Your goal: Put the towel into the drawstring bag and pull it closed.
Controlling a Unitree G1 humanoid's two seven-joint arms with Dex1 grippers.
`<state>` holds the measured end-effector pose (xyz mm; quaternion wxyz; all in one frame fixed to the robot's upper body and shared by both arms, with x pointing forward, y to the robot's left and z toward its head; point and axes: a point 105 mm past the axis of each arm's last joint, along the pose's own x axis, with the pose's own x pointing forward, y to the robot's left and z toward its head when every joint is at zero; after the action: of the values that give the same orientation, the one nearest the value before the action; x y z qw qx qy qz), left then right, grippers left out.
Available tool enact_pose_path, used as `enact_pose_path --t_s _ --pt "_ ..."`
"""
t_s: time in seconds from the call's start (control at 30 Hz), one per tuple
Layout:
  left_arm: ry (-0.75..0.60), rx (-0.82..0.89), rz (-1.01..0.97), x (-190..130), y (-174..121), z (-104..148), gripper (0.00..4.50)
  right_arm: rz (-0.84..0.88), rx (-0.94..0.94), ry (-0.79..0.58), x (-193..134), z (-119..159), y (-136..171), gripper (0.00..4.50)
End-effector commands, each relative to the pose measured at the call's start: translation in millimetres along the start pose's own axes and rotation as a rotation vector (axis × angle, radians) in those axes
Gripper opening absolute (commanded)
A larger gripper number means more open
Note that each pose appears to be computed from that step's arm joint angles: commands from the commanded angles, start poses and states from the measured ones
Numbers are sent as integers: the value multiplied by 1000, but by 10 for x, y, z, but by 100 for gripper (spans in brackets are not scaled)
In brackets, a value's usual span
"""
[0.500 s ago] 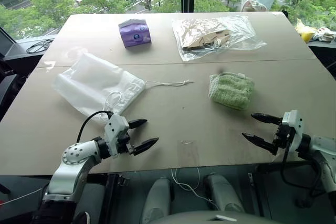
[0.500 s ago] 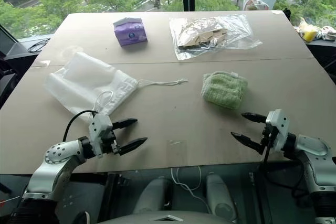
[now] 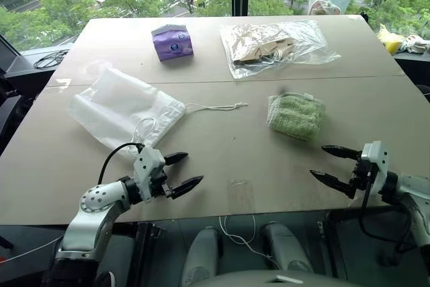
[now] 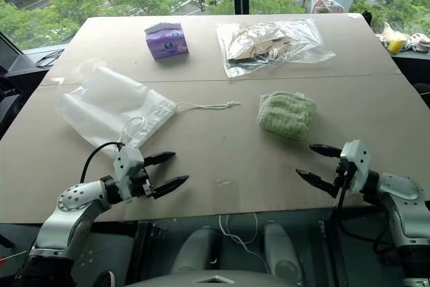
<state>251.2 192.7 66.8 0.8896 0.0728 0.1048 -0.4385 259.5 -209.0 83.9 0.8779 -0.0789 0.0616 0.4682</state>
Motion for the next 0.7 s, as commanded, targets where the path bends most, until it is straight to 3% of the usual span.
enact_pose_path --t_s 0.03,0.47,0.7 --pt "44 -44 26 -74 13 -133 450 -9 -33 -30 -14 95 -32 445" --pt "-35 -56 53 -6 31 6 450 -13 -32 -44 13 101 7 445" --pt "-152 -121 227 69 66 103 450 28 -40 -101 170 213 176 445"
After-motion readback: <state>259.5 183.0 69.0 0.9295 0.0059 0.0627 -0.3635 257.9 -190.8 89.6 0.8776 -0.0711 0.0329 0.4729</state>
